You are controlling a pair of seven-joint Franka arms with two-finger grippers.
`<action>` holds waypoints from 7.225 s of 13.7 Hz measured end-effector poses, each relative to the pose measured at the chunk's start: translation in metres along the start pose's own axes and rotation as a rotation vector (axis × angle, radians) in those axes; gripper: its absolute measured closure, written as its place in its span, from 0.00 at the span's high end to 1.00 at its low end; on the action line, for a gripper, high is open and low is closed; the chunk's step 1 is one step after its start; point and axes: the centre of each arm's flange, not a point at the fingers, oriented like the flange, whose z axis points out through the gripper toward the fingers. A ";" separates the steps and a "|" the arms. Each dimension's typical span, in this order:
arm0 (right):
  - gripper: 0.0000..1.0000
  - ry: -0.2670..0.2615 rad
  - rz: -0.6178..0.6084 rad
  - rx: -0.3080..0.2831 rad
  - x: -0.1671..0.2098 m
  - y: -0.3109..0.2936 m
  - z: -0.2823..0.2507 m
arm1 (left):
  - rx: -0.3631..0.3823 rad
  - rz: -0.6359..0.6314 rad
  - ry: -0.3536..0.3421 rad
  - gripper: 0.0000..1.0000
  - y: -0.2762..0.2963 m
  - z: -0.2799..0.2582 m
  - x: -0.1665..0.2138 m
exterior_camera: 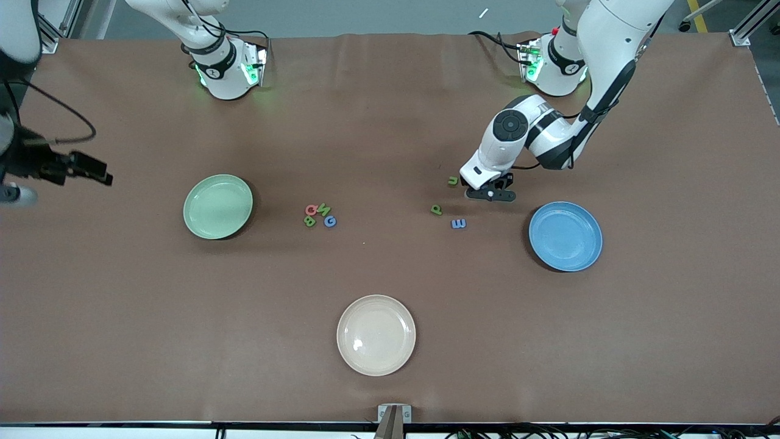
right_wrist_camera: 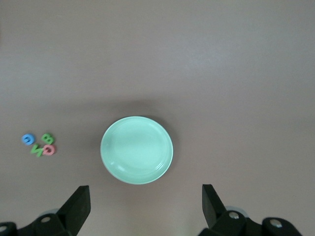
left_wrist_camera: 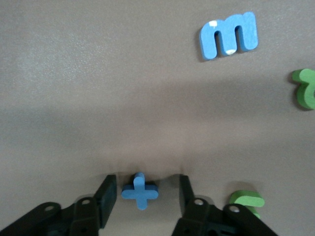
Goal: Sort upper and lower case letters into plates
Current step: 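Drop the x in the blue plate while the right gripper nears letters, then grasp the blue m with the left gripper while the right gripper grasps G, then drop the m in the blue plate while the right gripper carries G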
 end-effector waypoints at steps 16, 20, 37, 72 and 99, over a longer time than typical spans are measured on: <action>1.00 0.020 0.020 0.135 -0.022 0.049 0.268 | 0.088 -0.029 0.033 0.33 -0.036 -0.040 0.035; 0.98 -0.014 -0.012 0.156 -0.030 0.061 0.301 | 0.130 -0.018 0.066 0.33 -0.081 -0.077 0.068; 0.71 -0.057 -0.055 0.307 -0.047 0.074 0.358 | 0.019 0.082 -0.039 0.33 -0.250 -0.029 0.118; 0.68 0.109 0.322 0.132 -0.098 -0.360 0.371 | -0.033 -0.205 -0.020 1.00 0.067 -0.088 0.109; 0.67 0.211 0.212 -0.023 -0.067 -0.398 0.378 | 0.000 -0.219 0.038 0.44 0.068 -0.007 0.105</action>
